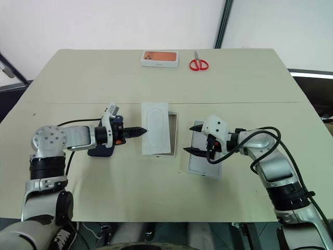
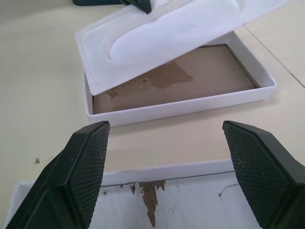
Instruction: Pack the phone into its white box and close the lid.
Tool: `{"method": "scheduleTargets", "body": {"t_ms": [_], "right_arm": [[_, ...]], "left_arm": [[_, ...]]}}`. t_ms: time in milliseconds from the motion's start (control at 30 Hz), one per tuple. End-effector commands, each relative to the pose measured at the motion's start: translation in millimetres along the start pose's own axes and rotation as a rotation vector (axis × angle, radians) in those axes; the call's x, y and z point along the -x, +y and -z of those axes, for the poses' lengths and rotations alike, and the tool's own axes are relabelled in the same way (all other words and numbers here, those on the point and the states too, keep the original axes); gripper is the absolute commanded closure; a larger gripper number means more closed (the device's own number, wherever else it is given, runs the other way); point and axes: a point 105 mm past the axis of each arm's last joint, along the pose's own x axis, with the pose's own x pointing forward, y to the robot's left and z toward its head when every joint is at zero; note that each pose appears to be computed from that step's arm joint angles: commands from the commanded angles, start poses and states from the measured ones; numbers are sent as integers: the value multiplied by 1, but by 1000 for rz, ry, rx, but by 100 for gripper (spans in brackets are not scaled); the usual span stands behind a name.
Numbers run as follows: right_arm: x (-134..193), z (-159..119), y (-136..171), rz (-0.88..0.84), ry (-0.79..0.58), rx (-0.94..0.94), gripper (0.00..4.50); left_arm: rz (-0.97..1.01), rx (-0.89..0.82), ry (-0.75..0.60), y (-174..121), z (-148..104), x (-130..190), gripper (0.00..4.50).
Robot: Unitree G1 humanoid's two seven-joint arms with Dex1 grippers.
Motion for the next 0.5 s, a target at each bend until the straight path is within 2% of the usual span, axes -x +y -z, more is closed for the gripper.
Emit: {"method": "scheduleTargets", "body": {"t_ms": [33, 433, 500], "right_arm": [[0, -11, 0, 14, -33, 44, 55], [-1, -8, 2, 42, -31, 44, 55], [-2, -8, 2, 43, -31, 44, 48]], "left_arm": [[37, -47, 10, -8, -5, -6, 450], [47, -62, 44, -3, -4, -13, 450], [48, -63, 44, -2, -4, -13, 387]]}}
